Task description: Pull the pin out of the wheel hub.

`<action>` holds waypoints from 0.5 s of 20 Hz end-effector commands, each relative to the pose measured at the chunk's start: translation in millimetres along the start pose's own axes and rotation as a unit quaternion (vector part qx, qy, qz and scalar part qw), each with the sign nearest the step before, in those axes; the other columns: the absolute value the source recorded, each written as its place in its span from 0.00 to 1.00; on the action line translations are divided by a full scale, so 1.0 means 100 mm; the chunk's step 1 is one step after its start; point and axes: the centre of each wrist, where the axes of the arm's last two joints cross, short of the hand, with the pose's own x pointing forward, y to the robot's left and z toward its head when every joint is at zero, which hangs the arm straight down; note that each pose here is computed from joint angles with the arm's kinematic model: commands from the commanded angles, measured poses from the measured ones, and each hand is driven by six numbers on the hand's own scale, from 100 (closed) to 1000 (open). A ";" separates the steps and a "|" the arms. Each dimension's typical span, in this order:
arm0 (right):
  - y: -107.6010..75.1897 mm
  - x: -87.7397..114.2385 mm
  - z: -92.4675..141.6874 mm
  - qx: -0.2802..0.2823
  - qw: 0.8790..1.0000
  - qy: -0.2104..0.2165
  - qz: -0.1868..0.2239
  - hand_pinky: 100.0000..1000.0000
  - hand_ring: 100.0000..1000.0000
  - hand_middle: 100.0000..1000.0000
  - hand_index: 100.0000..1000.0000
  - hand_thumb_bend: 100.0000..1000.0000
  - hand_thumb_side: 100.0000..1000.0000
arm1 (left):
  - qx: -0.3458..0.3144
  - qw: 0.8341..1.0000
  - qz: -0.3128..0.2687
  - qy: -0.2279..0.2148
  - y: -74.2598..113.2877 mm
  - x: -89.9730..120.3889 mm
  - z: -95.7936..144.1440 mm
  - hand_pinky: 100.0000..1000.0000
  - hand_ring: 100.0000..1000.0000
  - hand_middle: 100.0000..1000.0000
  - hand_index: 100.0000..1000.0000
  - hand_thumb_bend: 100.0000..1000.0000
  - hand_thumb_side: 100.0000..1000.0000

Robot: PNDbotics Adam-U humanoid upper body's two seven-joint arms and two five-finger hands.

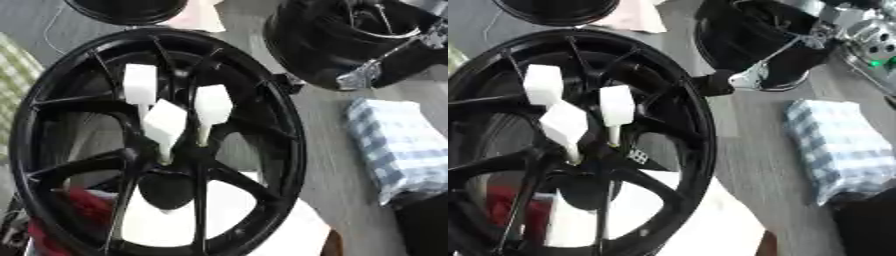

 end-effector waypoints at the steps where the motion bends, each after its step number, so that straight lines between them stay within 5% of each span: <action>1: -0.12 0.06 0.00 0.035 0.999 -0.004 0.014 0.76 0.73 0.64 0.72 0.48 0.09 | -0.011 1.000 -0.011 -0.015 0.03 0.09 -0.05 0.87 0.53 0.46 0.69 0.00 0.73; 10: -0.09 0.11 -0.08 0.098 0.995 -0.019 -0.022 0.74 0.72 0.63 0.72 0.47 0.11 | -0.018 1.000 -0.010 -0.011 0.02 0.10 -0.06 0.87 0.54 0.46 0.69 0.00 0.73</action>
